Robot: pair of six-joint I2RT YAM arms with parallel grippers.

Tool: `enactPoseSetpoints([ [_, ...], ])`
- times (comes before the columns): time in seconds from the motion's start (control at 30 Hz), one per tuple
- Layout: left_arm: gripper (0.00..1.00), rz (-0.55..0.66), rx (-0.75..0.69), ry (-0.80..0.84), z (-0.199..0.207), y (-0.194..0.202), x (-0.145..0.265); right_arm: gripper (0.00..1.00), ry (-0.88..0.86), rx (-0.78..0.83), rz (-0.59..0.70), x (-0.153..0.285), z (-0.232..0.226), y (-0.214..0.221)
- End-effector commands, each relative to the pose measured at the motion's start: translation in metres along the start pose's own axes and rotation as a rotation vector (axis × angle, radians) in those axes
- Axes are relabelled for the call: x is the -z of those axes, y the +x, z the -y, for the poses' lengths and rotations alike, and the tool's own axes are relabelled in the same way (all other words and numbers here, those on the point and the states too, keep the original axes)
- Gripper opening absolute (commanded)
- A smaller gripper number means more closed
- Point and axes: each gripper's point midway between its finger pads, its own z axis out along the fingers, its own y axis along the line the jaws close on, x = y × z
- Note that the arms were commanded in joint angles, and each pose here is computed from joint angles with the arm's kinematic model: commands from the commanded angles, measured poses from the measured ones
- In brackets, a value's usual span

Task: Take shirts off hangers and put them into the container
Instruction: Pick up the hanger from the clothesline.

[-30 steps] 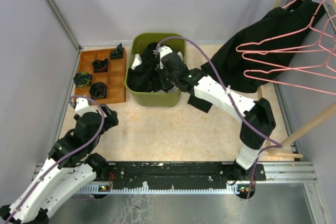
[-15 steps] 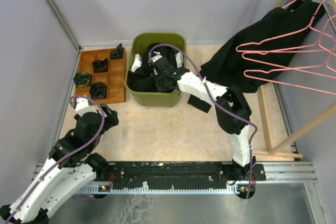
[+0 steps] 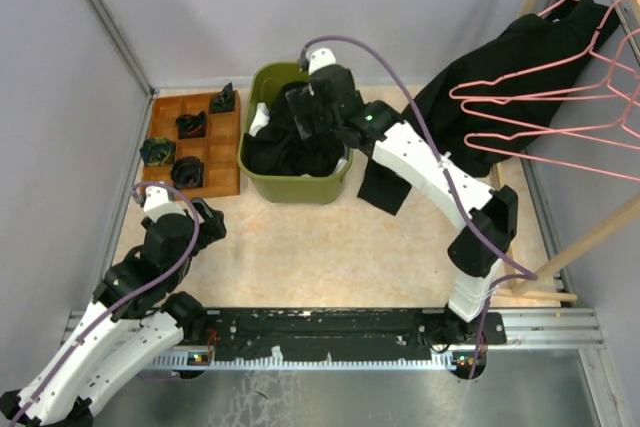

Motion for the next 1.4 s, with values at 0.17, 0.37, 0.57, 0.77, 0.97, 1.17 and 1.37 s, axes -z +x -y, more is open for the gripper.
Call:
enactPoseSetpoints([
  [0.17,0.91,0.013,-0.002,0.019,0.004,-0.003,-0.001,0.99,0.627,-0.07,0.373,0.088,0.117,-0.121],
  [0.37,0.91,0.014,-0.004,0.023,0.005,-0.003,-0.001,0.99,1.024,-0.216,0.47,0.125,0.197,-0.152],
  [0.57,0.91,0.015,-0.003,0.027,0.005,-0.004,-0.001,0.99,1.279,-0.399,0.512,0.168,0.256,-0.154],
  [0.77,0.91,0.015,-0.005,0.029,0.005,-0.003,-0.001,0.99,1.391,-0.522,0.543,0.196,0.281,-0.136],
  [0.97,0.91,0.014,-0.004,0.03,0.006,-0.003,-0.001,0.91,1.451,-0.601,0.536,0.203,0.295,-0.109],
  [1.17,0.91,0.016,-0.004,0.03,0.006,-0.003,-0.001,0.88,1.489,-0.644,0.497,0.203,0.306,-0.089],
  [1.37,0.91,0.013,-0.009,0.031,0.006,-0.003,-0.002,0.91,1.483,-0.686,0.467,0.198,0.306,-0.078],
])
